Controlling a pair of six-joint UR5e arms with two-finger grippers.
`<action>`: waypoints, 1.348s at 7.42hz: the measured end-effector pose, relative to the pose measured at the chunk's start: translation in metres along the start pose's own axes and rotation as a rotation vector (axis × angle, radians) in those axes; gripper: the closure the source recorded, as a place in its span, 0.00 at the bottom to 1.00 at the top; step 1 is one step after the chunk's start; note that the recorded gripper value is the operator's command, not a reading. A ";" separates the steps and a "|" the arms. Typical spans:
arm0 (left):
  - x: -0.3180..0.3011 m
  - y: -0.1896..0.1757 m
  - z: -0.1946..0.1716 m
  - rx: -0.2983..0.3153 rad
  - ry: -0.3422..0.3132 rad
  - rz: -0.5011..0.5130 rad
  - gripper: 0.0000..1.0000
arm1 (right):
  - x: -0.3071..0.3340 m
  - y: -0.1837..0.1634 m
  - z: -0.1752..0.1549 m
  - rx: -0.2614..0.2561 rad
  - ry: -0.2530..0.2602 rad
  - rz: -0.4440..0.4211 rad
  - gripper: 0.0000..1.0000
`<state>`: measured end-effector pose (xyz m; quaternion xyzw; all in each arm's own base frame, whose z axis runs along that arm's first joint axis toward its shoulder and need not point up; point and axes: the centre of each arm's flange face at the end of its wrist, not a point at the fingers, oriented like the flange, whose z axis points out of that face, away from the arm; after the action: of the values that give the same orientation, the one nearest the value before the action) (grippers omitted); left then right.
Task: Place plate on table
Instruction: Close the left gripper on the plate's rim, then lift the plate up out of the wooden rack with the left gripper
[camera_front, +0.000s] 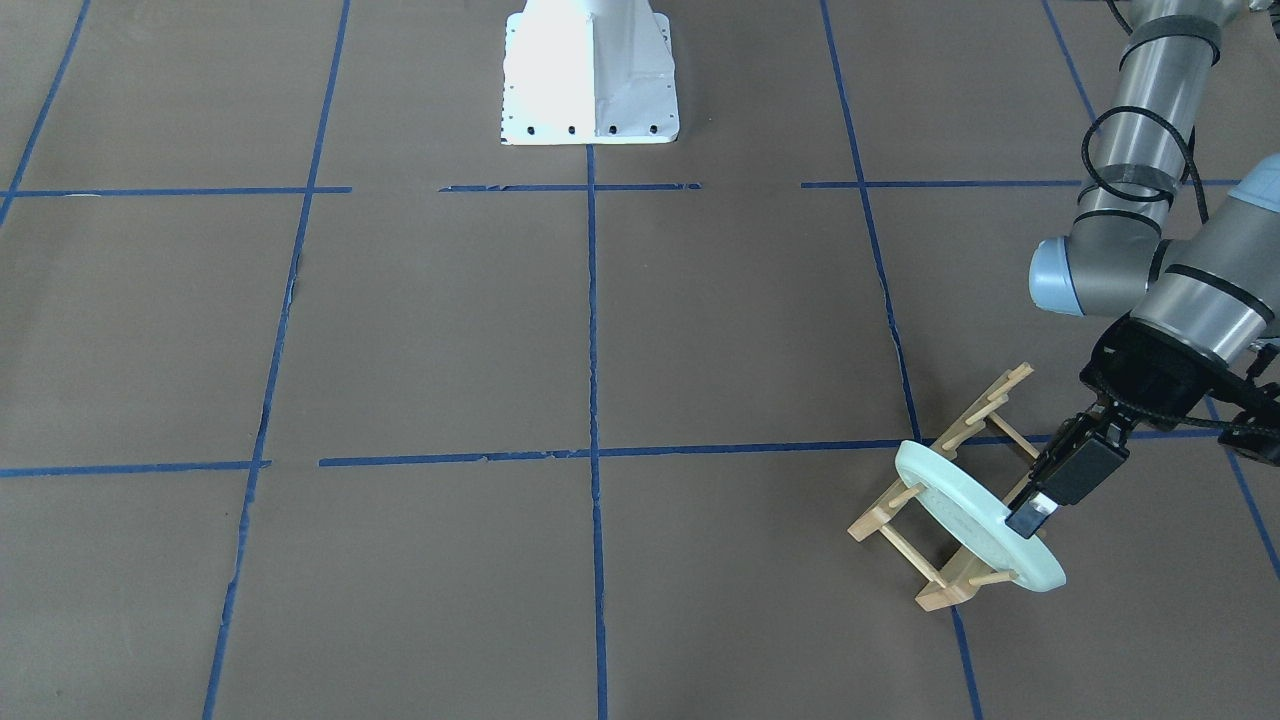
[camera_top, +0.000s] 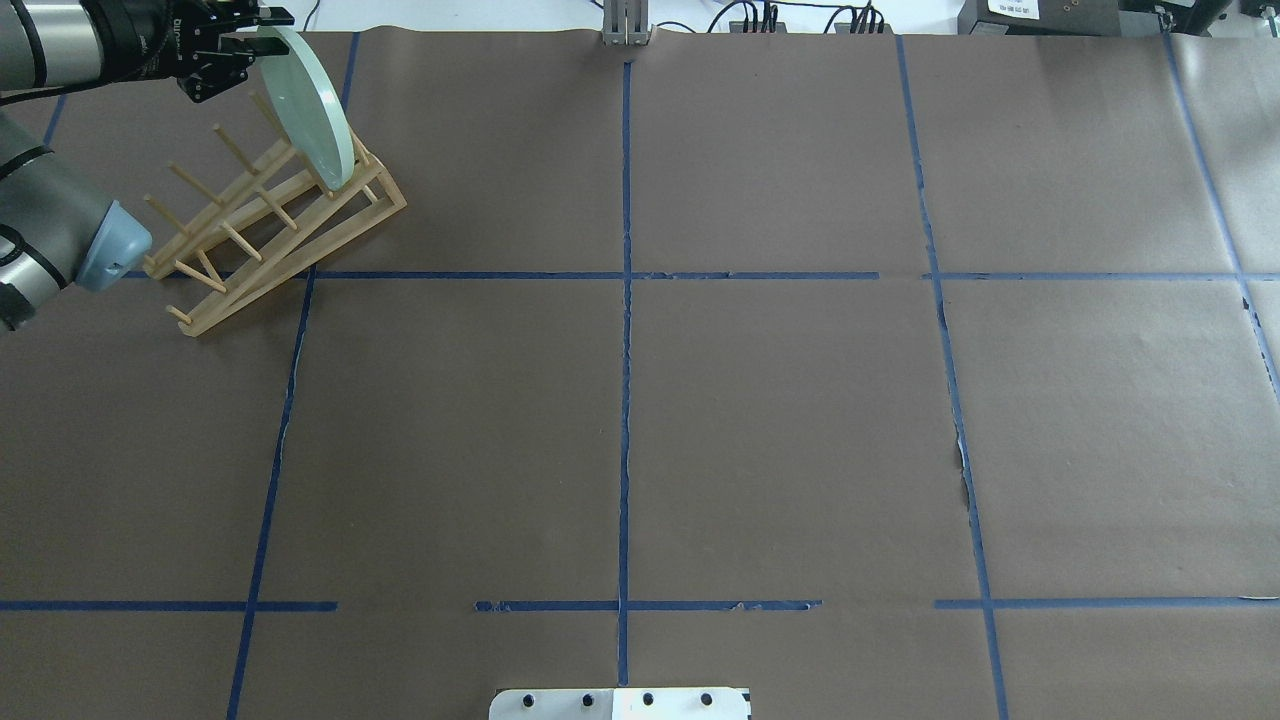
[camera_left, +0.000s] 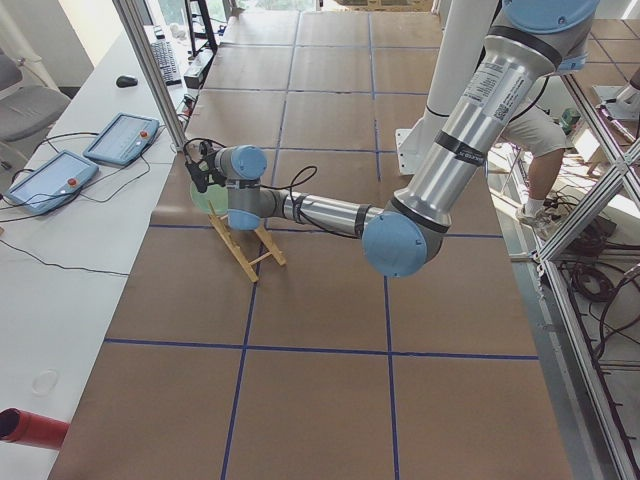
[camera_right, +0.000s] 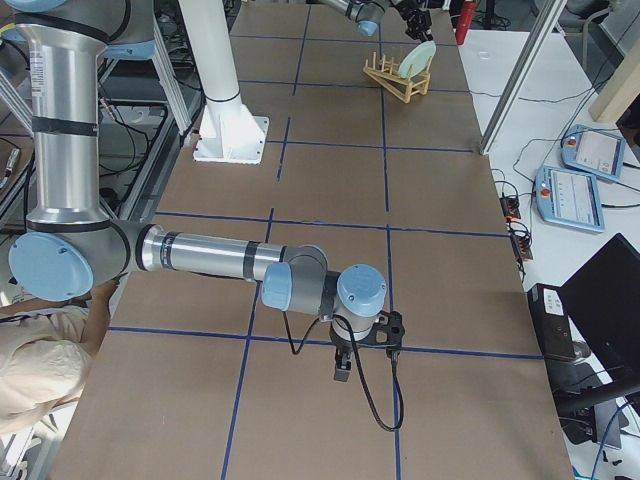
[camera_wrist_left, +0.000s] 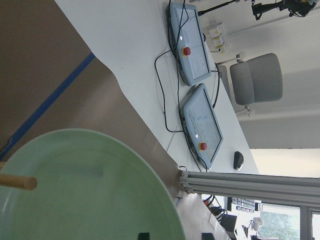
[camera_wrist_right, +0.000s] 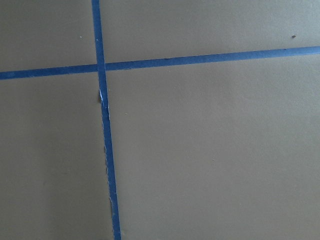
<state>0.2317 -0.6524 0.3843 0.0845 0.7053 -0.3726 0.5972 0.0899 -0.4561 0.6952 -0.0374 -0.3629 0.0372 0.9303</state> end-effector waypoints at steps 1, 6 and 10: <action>0.000 0.000 0.000 0.001 0.001 0.000 0.93 | 0.000 0.000 0.000 0.000 0.000 0.000 0.00; 0.020 0.006 -0.010 -0.006 0.041 0.024 1.00 | 0.000 0.000 0.000 0.000 0.000 0.000 0.00; 0.096 0.012 -0.065 -0.014 0.160 0.012 1.00 | 0.000 0.000 0.000 0.000 0.000 0.000 0.00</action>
<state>0.1619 -0.6347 0.2924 0.1143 0.7528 -0.3562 0.5416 0.0899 -0.4562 0.6950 -0.0372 -0.3629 0.0372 0.9304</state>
